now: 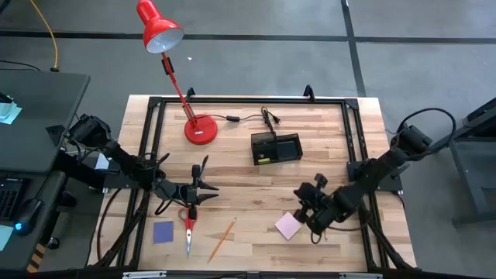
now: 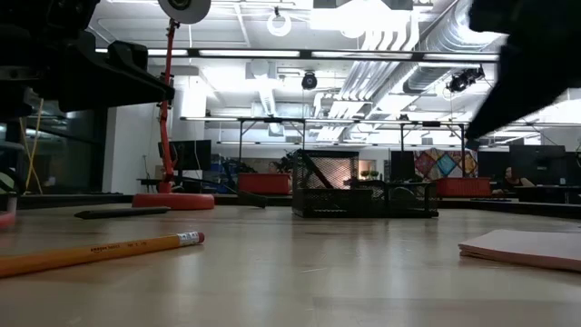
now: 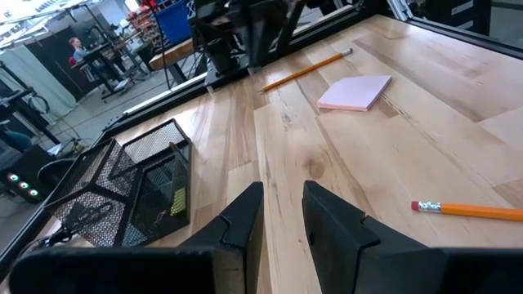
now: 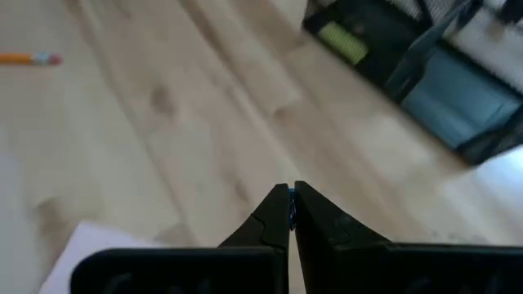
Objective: Pick and place office supplies into organizer
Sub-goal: Put the blue binder clip into the desk organizer, then put the left orange pencil into the desk organizer
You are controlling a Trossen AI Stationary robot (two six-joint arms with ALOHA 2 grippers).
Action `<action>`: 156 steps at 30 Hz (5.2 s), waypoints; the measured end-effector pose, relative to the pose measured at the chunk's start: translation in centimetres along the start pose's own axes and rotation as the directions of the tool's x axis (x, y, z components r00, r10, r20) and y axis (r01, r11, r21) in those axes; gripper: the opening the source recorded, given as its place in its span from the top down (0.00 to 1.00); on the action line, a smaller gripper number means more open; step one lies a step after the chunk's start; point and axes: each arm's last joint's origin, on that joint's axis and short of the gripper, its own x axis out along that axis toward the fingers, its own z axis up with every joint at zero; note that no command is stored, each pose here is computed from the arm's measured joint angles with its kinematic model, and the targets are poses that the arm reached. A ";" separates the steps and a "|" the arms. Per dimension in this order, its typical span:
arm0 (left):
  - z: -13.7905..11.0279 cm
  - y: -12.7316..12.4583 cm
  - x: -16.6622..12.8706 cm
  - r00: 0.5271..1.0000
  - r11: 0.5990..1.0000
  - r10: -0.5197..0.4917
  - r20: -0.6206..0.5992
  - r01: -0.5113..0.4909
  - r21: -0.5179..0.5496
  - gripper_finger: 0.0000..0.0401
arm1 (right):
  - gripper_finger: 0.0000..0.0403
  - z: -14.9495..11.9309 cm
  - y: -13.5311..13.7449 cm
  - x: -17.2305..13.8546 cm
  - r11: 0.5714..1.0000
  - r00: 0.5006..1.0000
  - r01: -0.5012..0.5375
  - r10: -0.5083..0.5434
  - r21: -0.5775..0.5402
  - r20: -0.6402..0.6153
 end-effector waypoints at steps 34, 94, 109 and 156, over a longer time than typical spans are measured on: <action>-0.2 -0.1 0.0 1.000 1.000 -0.005 -0.018 0.005 0.003 0.80 | 1.00 3.4 -5.2 4.8 0.960 0.927 -0.278 0.273 -0.019 0.257; -0.4 0.0 0.0 0.999 1.000 0.007 -0.035 -0.006 0.004 0.80 | 0.67 7.2 -8.9 14.6 0.972 0.946 -0.233 0.219 0.031 0.240; -0.4 0.0 0.0 0.999 0.999 0.010 -0.040 -0.011 -0.033 0.80 | 0.67 2.0 -0.7 8.8 0.979 0.923 -0.201 0.196 -0.018 0.333; -0.4 0.0 0.0 0.999 0.998 0.017 -0.041 -0.019 -0.064 0.80 | 0.67 -10.0 2.1 0.4 0.950 0.949 -0.292 0.273 0.108 0.160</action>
